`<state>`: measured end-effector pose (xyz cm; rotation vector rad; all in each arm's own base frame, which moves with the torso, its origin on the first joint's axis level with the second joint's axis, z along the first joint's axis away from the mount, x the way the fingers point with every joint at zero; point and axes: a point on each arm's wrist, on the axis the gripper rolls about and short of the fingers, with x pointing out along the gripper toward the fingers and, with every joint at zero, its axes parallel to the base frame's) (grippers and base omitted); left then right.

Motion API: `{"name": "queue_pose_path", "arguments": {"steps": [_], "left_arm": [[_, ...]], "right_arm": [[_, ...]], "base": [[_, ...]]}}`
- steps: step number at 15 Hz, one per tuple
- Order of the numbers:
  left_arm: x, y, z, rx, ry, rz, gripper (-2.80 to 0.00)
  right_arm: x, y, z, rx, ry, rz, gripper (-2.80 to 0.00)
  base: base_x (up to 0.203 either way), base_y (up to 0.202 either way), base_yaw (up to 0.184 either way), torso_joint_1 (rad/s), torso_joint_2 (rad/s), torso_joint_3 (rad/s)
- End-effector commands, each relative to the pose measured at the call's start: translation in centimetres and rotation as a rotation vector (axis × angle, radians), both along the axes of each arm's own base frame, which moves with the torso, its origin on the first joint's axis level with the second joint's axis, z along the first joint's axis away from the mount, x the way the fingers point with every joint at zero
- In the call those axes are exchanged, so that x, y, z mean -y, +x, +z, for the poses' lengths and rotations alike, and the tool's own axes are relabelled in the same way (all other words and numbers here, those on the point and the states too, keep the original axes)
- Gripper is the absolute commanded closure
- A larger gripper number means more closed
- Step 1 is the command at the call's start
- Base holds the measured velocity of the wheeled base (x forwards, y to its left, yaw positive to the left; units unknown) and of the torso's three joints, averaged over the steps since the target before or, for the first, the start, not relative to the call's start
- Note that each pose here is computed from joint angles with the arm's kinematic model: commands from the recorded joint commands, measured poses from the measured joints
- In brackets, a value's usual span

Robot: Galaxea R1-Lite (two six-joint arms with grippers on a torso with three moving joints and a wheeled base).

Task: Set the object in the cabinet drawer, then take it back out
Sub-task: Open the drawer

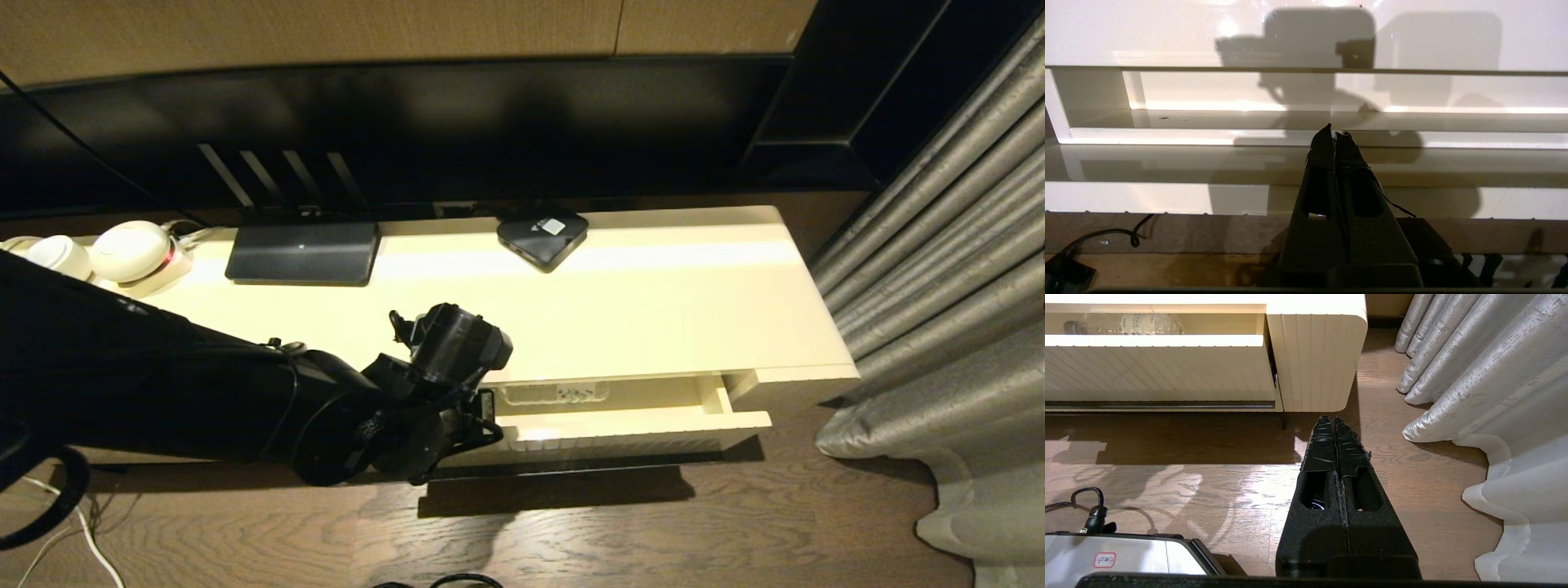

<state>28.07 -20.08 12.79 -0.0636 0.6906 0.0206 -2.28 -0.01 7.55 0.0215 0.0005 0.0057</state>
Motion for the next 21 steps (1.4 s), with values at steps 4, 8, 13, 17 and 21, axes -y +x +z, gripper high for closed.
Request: {"name": "queue_pose_path", "arguments": {"steps": [4,8,13,17,21], "left_arm": [[0.0,0.9,-0.8,-0.006,-0.004,0.027,0.0],[0.0,1.3,-0.9,-0.008,-0.004,0.032,0.0],[0.1,1.0,-1.7,-0.056,-0.003,0.014,0.0],[0.5,0.4,-1.6,-0.103,-0.056,-0.015,0.0],[0.6,-0.3,-2.2,-0.147,-0.071,-0.038,0.0]], "right_arm": [[0.0,0.0,0.0,-0.002,0.0,0.002,0.0],[0.0,0.0,0.0,-0.003,0.0,0.002,0.0],[0.0,0.0,0.0,-0.003,0.0,0.002,0.0],[0.0,0.0,0.0,-0.002,0.0,0.002,0.0],[0.0,0.0,0.0,-0.001,0.0,0.002,0.0]], "base": [[0.0,0.0,0.0,0.0,0.0,0.0],[0.0,0.0,0.0,0.0,0.0,0.0],[0.0,0.0,0.0,0.0,0.0,0.0],[0.0,0.0,0.0,0.0,0.0,0.0],[0.0,0.0,0.0,0.0,0.0,0.0]]}}
